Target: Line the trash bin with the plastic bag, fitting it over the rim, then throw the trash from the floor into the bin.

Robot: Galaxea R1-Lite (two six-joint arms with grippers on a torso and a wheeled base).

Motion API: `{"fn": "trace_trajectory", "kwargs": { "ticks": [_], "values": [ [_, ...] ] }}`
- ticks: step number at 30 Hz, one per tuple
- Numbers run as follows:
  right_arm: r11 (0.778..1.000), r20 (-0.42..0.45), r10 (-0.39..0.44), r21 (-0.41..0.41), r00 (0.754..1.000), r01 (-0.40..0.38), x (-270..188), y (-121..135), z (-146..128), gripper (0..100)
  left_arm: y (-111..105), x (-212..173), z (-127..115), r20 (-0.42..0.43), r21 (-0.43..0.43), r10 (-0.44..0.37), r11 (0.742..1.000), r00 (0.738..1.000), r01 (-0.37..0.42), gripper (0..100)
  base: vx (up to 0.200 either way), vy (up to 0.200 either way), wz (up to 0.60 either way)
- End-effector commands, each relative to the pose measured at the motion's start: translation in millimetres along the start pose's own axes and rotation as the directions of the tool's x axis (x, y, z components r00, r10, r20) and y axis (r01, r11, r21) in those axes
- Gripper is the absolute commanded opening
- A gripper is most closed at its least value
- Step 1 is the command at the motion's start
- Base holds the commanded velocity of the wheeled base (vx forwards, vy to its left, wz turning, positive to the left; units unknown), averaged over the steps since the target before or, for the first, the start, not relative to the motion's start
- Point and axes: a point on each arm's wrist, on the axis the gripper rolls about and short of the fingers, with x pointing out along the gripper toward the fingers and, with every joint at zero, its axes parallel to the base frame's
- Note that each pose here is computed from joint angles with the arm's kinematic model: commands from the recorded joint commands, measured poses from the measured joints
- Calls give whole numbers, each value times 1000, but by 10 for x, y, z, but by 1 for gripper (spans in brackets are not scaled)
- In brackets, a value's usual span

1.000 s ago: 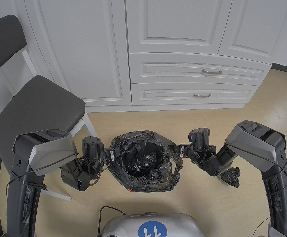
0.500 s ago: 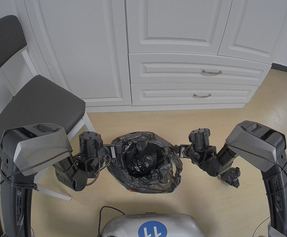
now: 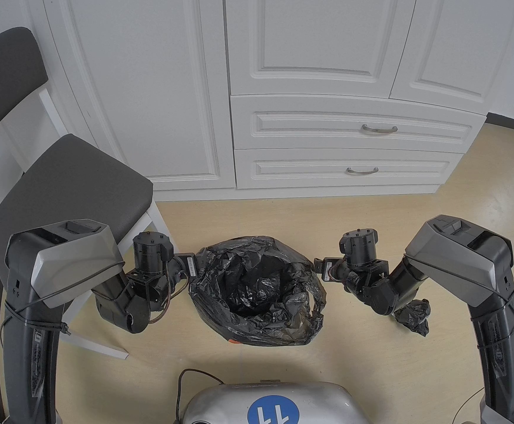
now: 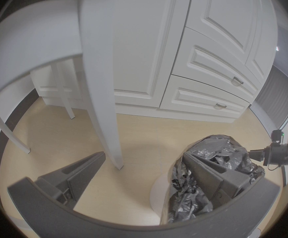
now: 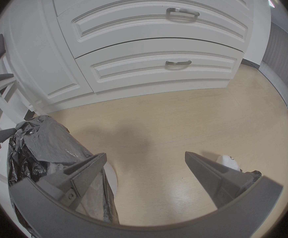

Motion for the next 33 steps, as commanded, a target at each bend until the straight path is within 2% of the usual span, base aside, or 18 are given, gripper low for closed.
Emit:
{"fn": "trace_trajectory", "kwargs": {
  "ticks": [1,4,17,25,33],
  "values": [
    [1000,0,1,-2,1000,-1,-1,3,0,100,40,97,-145,-25,-4,11,1000,1000,-11,100,0,0,0],
    [1000,2,0,1,1000,0,-2,-3,8,100,40,157,-197,-28,-28,12,1000,1000,-12,100,0,0,0],
    [1000,-8,-3,-4,1000,3,15,-9,-32,100,130,344,-481,-89,-34,39,999,995,-42,100,0,0,0],
    [1000,-13,-5,-6,1000,5,37,-10,-65,100,118,383,-459,-84,-83,38,996,996,-45,100,0,0,0],
    [1000,-10,-11,-1,1000,11,37,-43,-43,100,110,390,-455,-79,-88,38,995,996,-45,100,0,0,0]
  ]
}}
